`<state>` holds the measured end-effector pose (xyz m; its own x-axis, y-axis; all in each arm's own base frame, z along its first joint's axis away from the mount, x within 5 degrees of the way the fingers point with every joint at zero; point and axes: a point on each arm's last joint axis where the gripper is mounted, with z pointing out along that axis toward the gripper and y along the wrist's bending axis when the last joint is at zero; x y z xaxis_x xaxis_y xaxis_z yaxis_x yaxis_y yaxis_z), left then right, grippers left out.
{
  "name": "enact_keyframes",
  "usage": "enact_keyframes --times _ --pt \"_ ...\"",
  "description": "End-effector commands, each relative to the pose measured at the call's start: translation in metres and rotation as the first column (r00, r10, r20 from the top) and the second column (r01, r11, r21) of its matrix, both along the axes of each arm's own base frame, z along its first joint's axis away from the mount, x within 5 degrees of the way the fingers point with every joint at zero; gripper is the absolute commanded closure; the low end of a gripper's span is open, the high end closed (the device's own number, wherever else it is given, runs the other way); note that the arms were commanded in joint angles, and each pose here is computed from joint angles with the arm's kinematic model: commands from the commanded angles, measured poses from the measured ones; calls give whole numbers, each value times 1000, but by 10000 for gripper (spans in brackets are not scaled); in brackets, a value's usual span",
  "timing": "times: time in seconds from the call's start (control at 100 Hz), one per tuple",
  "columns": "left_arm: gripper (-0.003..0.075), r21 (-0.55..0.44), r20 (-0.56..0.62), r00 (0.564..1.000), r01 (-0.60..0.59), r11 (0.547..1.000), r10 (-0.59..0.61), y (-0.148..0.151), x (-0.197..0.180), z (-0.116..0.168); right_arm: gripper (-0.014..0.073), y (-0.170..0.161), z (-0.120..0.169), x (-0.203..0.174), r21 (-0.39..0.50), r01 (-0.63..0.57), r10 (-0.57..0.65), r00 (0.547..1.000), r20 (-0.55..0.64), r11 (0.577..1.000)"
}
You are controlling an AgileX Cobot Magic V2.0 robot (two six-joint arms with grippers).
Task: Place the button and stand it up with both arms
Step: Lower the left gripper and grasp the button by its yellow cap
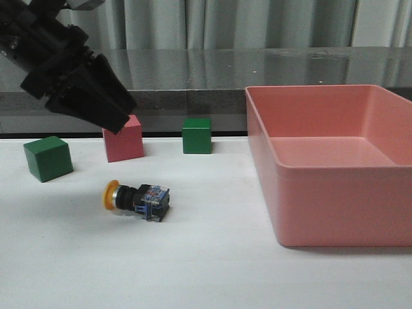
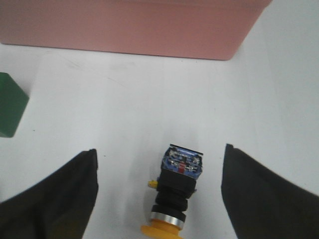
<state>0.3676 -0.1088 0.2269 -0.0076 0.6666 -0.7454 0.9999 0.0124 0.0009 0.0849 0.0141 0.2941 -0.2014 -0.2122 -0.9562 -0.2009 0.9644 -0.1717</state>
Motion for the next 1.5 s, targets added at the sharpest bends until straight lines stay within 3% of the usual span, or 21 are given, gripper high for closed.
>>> enact_keyframes --times 0.0,0.31,0.49,1.12,1.24,1.44,1.49 --pt "241 -51 38 999 17 999 -15 0 -9 18 656 -1 12 2 23 19 -21 996 82 1000" --pt "235 12 97 995 -29 1000 28 5 -13 -14 656 -1 12 2 22 19 -21 996 81 1000" --pt "235 -23 143 988 -63 998 66 4 -10 -22 656 -1 12 2 22 19 -21 996 81 1000" --pt "246 -8 7 999 -34 999 34 2 -3 -81 656 -1 12 2 22 19 -21 996 81 1000" --pt "370 12 -6 1000 -17 1000 17 3 -4 -88 656 -1 12 2 22 19 -21 996 81 1000" --pt "728 -2 -9 999 51 999 -51 3 -8 -86 656 -1 12 2 22 19 -21 996 81 1000" --pt "740 -9 -14 998 62 998 -62 2 -10 -85 656 -1 12 2 22 19 -21 996 81 1000"
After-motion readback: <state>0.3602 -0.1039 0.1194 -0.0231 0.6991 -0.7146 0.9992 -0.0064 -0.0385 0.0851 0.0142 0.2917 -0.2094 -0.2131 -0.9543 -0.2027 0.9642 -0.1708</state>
